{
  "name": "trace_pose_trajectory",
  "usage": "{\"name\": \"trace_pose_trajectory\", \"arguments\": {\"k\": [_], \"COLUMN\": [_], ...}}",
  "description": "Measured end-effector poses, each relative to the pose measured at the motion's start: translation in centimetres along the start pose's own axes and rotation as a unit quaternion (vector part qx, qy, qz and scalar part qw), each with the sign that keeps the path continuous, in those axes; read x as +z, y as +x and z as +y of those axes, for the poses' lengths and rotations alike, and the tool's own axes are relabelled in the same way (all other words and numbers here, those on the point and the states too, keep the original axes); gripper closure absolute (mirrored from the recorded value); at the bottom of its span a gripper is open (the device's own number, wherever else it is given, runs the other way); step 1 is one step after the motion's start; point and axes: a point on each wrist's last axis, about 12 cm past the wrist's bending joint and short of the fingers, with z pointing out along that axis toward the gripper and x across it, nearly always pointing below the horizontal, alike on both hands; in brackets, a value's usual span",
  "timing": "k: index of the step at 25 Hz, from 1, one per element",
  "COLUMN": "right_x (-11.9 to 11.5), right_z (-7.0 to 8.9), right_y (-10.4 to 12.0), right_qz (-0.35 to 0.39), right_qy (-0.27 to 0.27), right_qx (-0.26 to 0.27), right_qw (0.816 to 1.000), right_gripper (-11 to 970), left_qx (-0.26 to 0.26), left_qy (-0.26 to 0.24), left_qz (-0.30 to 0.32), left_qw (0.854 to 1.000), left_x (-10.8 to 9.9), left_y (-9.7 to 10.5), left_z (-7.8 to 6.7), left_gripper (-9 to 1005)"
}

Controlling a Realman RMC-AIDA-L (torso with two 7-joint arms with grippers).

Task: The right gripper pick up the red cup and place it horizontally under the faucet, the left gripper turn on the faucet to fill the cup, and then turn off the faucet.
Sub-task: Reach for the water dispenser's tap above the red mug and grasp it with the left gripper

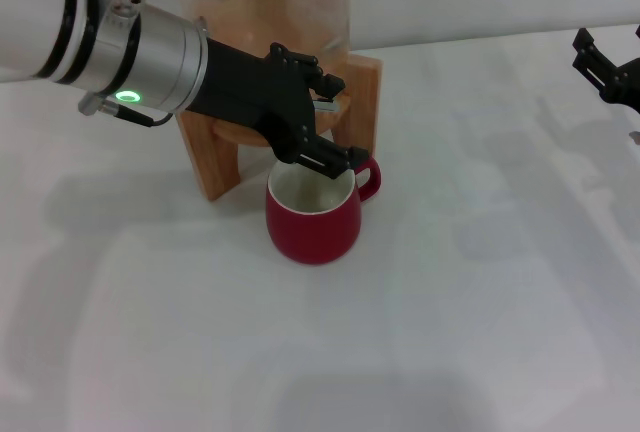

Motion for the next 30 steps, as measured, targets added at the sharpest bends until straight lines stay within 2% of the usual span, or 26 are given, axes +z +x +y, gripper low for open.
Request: {"name": "trace_pose_trajectory", "arguments": {"k": [30], "right_x": [0.19], "right_z": [0.12], "right_y": [-0.07], "right_qz": [-0.001], "right_qy": [-0.002], "right_qx": [0.0], "right_qw": [1.0], "right_gripper": [100], "left_qx": [0.005], "left_qy": [0.014], "left_qz": [0.015], "left_qw": [1.0], "left_x": [-0.03], "left_y": [-0.01], "left_z": [-0.27], "left_gripper": [116]}}
